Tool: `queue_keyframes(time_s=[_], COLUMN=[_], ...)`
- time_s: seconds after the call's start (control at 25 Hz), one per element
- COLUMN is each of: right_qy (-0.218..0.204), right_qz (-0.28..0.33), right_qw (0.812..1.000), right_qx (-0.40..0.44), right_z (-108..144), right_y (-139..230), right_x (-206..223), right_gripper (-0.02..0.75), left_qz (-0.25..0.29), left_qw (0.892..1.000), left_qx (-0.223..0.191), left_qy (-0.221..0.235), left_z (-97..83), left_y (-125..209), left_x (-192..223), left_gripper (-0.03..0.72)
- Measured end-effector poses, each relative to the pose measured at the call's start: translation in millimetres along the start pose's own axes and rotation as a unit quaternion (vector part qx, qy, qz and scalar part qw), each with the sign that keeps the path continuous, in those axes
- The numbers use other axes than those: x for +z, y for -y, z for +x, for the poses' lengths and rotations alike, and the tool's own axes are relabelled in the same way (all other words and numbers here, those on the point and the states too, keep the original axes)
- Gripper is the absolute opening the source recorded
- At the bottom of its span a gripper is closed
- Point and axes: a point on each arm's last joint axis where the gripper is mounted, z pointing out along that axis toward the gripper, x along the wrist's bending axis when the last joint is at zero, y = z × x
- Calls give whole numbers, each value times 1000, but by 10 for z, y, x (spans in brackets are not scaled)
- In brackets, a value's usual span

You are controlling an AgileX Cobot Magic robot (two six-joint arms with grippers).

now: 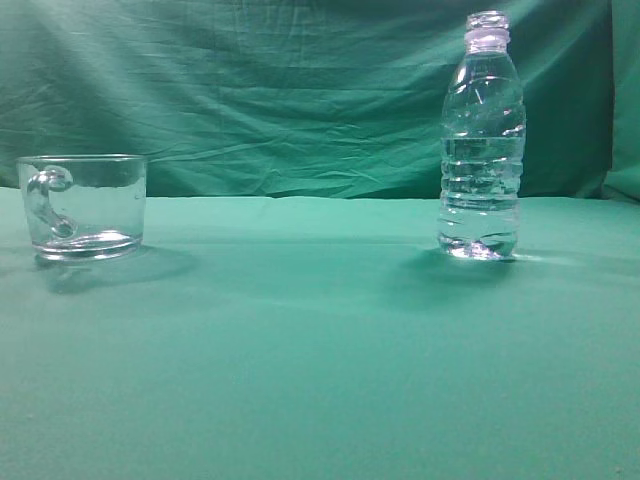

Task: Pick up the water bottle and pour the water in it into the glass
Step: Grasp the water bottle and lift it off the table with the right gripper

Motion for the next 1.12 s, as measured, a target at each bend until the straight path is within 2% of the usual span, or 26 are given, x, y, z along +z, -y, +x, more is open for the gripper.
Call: queue_keyframes(time_s=[0.16, 0.24, 0.44, 0.56, 0.6, 0.64, 0.72, 0.92, 0.96, 1.04, 1.12], right_qy=[2, -8, -85, -131, -140, -147, -163, -190, -193, -193, -191], right_qz=[35, 42, 30, 43, 50, 56, 64, 75, 74, 87, 99], right_qw=[999, 999, 993, 987, 985, 984, 981, 977, 976, 975, 975], right_qx=[-4, -32, -72, -82, -83, -83, -80, -64, -65, -64, -64], right_z=[3, 14, 151, 242, 260, 270, 288, 307, 310, 303, 296], right_y=[20, 53, 164, 307, 364, 409, 500, 708, 728, 801, 863], right_x=[291, 425, 722, 870, 913, 948, 1019, 1186, 1230, 1335, 1446], right_gripper=[0, 0, 0, 0, 48, 48, 149, 547, 607, 660, 643], left_qz=[0, 0, 0, 0, 0, 0, 0, 0, 0, 0, 0], left_qw=[1000, 1000, 1000, 1000, 1000, 1000, 1000, 1000, 1000, 1000, 1000], left_qx=[0, 0, 0, 0, 0, 0, 0, 0, 0, 0, 0], left_qy=[0, 0, 0, 0, 0, 0, 0, 0, 0, 0, 0], left_z=[0, 0, 0, 0, 0, 0, 0, 0, 0, 0, 0], left_y=[0, 0, 0, 0, 0, 0, 0, 0, 0, 0, 0], left_x=[0, 0, 0, 0, 0, 0, 0, 0, 0, 0, 0], left_gripper=[0, 0, 0, 0, 0, 0, 0, 0, 0, 0, 0])
